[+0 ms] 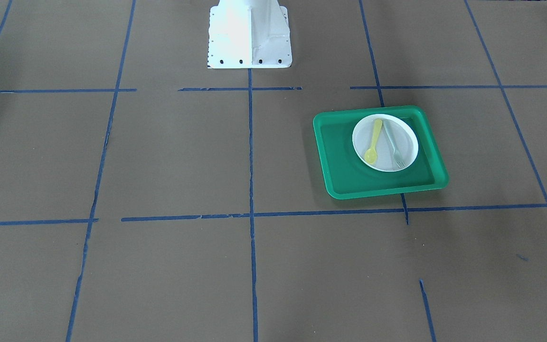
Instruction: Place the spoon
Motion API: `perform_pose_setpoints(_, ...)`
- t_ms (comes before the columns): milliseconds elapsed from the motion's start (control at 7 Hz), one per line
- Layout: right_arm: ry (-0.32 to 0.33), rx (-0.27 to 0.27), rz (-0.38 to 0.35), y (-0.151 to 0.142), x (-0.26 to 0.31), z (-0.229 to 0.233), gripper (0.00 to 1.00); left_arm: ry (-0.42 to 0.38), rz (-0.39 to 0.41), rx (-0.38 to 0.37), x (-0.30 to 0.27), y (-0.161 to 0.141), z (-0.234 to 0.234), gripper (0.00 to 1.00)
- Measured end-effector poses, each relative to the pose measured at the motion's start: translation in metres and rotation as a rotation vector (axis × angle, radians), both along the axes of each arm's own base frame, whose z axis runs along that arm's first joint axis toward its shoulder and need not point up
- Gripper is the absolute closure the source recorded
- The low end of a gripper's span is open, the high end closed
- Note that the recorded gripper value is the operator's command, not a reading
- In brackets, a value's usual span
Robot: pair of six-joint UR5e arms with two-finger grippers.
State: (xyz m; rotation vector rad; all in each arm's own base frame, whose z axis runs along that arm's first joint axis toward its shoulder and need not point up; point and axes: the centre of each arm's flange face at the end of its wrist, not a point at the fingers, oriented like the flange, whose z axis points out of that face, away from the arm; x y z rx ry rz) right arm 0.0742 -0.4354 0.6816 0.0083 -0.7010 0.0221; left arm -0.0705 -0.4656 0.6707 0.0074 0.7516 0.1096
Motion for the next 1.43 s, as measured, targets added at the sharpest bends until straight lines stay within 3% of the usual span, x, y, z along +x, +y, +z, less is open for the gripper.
perform_pose_setpoints(286, 0.000, 0.000, 0.000, 0.000, 0.000, 0.000, 0.00, -0.001, 0.000, 0.028, 0.000, -0.004, -0.014, 0.00)
perform_pose_setpoints(857, 0.000, -0.001, 0.001, 0.000, 0.000, 0.000, 0.00, 0.005, 0.000, 0.175, 0.021, -0.034, -0.106, 0.00)
perform_pose_setpoints(1143, 0.000, 0.000, 0.001, 0.000, 0.000, 0.000, 0.00, 0.057, -0.033, 0.154, 0.104, -0.034, -0.192, 0.00)
perform_pose_setpoints(1429, 0.000, 0.000, 0.001, 0.000, 0.000, 0.000, 0.00, 0.107, -0.077, 0.061, 0.203, -0.034, -0.266, 0.00)
